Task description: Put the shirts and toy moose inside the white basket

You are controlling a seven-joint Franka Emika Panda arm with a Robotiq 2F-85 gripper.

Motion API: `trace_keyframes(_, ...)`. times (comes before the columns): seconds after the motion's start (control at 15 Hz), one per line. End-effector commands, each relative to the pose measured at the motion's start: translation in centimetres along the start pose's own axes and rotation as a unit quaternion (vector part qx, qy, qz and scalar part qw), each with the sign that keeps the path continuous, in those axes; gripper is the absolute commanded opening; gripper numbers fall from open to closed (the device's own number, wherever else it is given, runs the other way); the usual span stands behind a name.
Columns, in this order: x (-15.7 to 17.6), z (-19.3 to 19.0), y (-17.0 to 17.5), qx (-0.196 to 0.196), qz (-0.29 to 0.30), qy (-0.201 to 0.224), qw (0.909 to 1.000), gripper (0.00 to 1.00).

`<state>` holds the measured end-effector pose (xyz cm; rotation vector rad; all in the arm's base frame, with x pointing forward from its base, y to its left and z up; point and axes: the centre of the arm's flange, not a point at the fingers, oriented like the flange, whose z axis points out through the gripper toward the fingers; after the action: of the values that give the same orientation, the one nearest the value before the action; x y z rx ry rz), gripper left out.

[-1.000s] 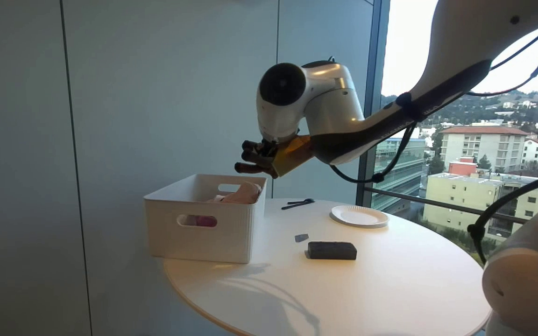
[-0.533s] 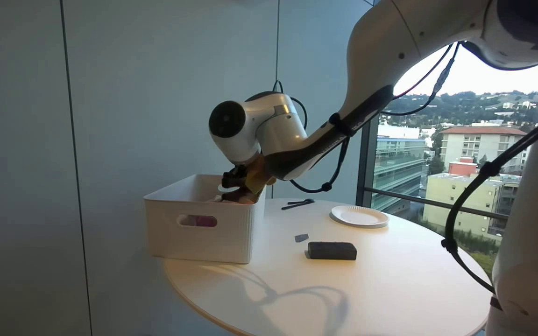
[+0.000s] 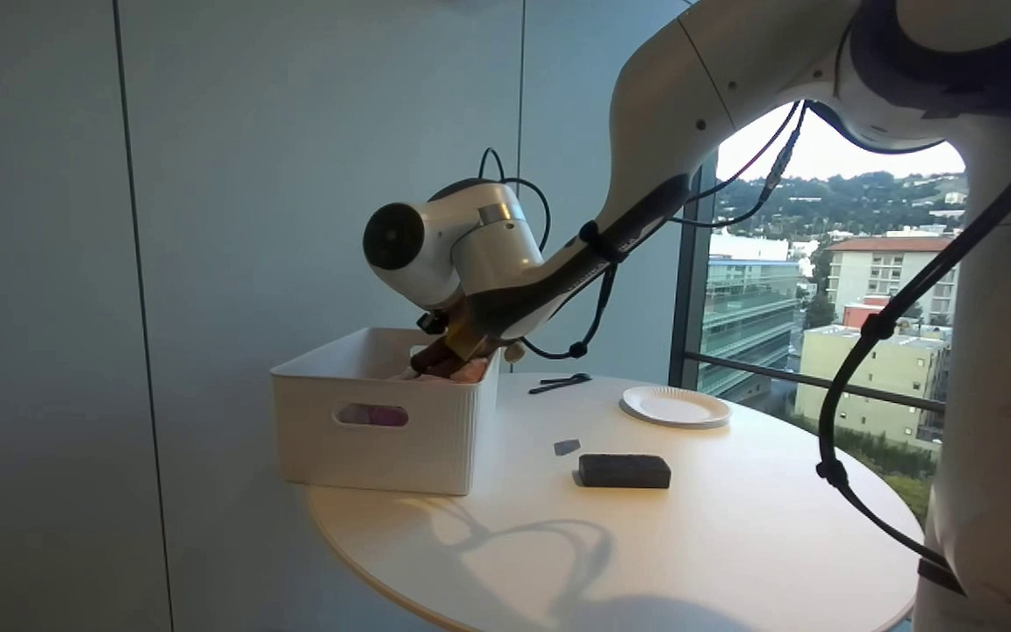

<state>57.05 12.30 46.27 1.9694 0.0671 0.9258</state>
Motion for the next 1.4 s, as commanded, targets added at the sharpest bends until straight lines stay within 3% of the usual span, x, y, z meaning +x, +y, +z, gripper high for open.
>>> trace_keyframes(0.0,-1.0,-0.2,2.3,-0.039,0.046,0.014,0.9981,0.94)
trace_keyframes(0.2,-3.6,-0.3,5.5,-0.062,0.115,-0.017,0.9912,1.0)
trace_keyframes(0.4,-7.5,0.0,9.7,-0.053,0.183,-0.051,0.9804,1.0)
trace_keyframes(0.6,-11.7,2.1,13.2,-0.037,0.219,-0.119,0.9678,1.0)
trace_keyframes(0.87,-17.2,6.6,16.1,-0.012,0.279,-0.211,0.9369,1.0)
trace_keyframes(0.93,-14.9,5.7,14.4,-0.032,0.263,-0.189,0.9455,1.0)
trace_keyframes(1.07,-16.1,6.6,14.9,-0.034,0.266,-0.201,0.942,1.0)
trace_keyframes(1.33,-15.3,5.7,13.9,-0.028,0.258,-0.191,0.9466,1.0)
